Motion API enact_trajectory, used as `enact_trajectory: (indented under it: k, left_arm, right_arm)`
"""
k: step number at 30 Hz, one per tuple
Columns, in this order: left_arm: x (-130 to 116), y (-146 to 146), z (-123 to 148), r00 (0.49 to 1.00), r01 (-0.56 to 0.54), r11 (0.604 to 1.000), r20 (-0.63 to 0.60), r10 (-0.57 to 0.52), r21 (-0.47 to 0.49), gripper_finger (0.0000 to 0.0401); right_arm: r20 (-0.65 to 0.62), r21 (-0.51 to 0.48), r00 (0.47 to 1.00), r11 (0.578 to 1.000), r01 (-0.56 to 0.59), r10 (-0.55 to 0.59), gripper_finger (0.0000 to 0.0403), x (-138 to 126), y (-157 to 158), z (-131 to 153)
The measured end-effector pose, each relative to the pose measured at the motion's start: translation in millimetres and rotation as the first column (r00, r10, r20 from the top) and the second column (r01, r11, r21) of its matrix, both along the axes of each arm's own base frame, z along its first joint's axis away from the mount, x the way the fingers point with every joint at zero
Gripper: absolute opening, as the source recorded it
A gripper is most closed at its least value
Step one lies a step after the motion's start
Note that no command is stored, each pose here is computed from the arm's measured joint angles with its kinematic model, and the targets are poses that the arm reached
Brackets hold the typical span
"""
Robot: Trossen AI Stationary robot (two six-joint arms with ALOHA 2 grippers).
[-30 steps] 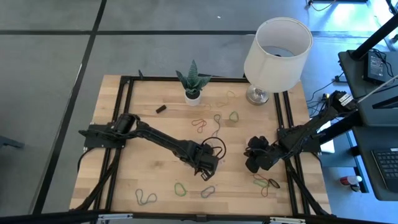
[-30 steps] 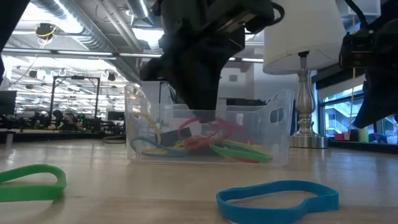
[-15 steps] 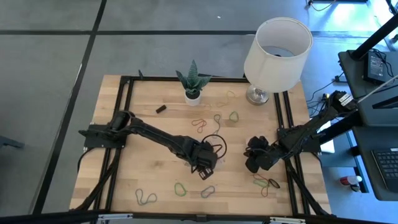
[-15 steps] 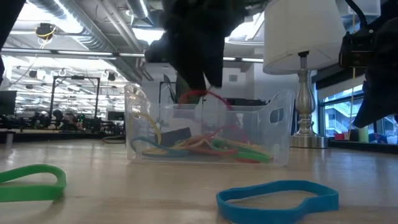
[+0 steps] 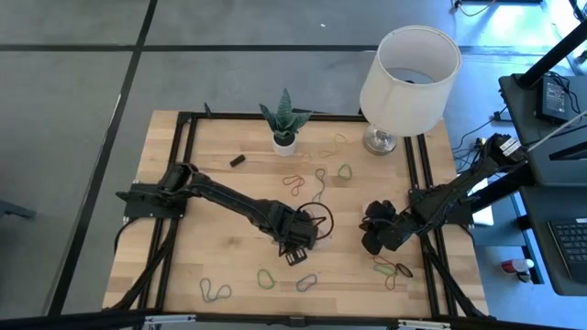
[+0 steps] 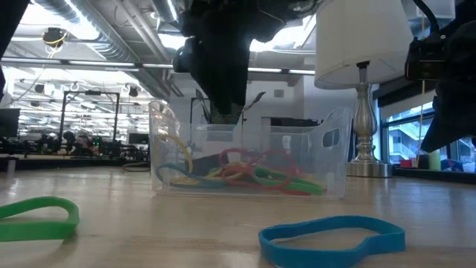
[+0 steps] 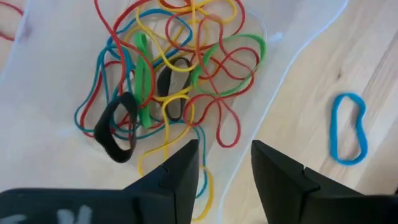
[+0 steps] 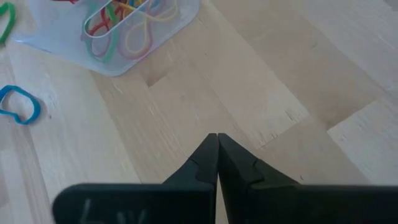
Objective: Pick and place rubber bands into bin
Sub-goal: Put the top blue rubber band into the transparent bin
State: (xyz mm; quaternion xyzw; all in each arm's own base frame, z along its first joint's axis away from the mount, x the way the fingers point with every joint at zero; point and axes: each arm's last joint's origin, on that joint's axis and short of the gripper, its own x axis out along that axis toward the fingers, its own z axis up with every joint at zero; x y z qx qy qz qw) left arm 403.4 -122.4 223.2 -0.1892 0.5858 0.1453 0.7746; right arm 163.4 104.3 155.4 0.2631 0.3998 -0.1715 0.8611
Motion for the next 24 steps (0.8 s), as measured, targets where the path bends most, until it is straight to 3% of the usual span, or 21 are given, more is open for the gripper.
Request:
enact_trajectory:
  k: [6,12,16,21,24]
  left_arm:
    - [-3.1,4.8,0.3,0.999,0.018,0.999,-0.026,-0.018,0.026,0.0157]
    - [-12.0,5.3,24.4,0.993,0.114,0.989,0.033,-0.118,0.097,0.0142]
    - [-21.1,10.9,42.0,0.984,0.163,0.976,0.044,-0.171,0.146,0.0106]
    - [-34.7,19.0,59.8,0.966,0.246,0.938,0.016,-0.258,0.242,0.0018]
    - [-46.4,23.4,62.7,0.953,0.291,0.910,0.000,-0.304,0.295,0.0004]
  right_arm:
    - [0.002,0.000,1.000,1.000,0.001,-0.001,0.0014,0.1,0.1,0.1]
    - [0.004,0.001,1.000,1.000,0.001,-0.001,0.0014,0.2,0.1,0.2]
    - [0.012,0.006,1.000,1.000,0.000,0.000,0.0014,0.9,0.6,0.7]
    - [0.016,0.010,1.000,1.000,0.001,-0.001,0.0014,1.3,0.8,0.9]
    - [0.027,0.017,1.000,1.000,0.004,-0.004,0.0014,2.4,0.9,1.6]
